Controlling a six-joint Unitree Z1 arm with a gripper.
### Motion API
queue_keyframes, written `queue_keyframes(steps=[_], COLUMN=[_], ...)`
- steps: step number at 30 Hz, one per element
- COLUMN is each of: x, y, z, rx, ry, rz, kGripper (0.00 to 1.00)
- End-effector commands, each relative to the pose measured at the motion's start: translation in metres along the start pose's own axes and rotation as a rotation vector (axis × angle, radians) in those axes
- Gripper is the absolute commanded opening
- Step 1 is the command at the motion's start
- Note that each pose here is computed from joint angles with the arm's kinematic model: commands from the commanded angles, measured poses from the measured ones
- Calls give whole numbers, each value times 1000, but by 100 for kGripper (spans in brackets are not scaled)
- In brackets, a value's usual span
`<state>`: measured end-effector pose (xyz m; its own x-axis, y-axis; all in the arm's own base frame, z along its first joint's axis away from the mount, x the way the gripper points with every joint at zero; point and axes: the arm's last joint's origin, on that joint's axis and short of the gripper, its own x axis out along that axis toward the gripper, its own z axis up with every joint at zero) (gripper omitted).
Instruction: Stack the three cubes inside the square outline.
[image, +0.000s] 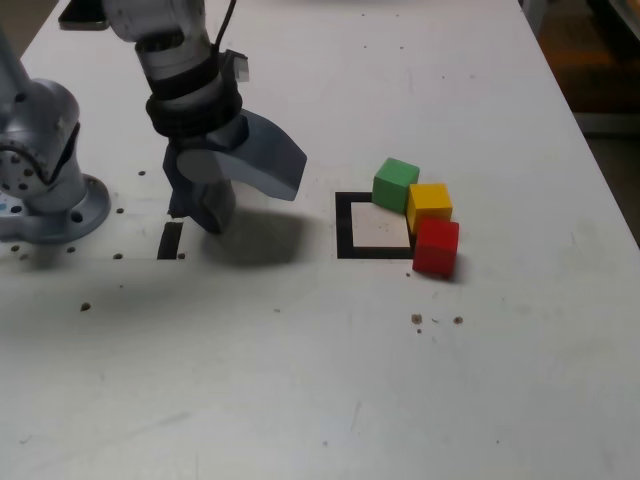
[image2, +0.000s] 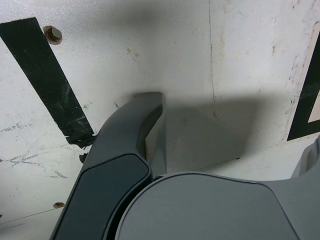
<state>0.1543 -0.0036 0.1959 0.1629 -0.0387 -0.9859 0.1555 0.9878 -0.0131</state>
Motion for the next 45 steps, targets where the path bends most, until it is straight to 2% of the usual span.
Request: queue_keyframes(steps=[1,10,19,26,29,36,42,45], x=[2,2,-4,-6,-12,-34,-60,-68], y=[-1,-1,-2,1,2,1,-7,-14], z=[-3,-7,-16,-12,1,50,94,116], rx=[1,1,-2,-3,0,53,103,132], ry=[15,14,-13,20,39,98,107,113], rz=[-1,0,19,58,59,37,26,7], kGripper=[100,100,100,100,100,99,99,99])
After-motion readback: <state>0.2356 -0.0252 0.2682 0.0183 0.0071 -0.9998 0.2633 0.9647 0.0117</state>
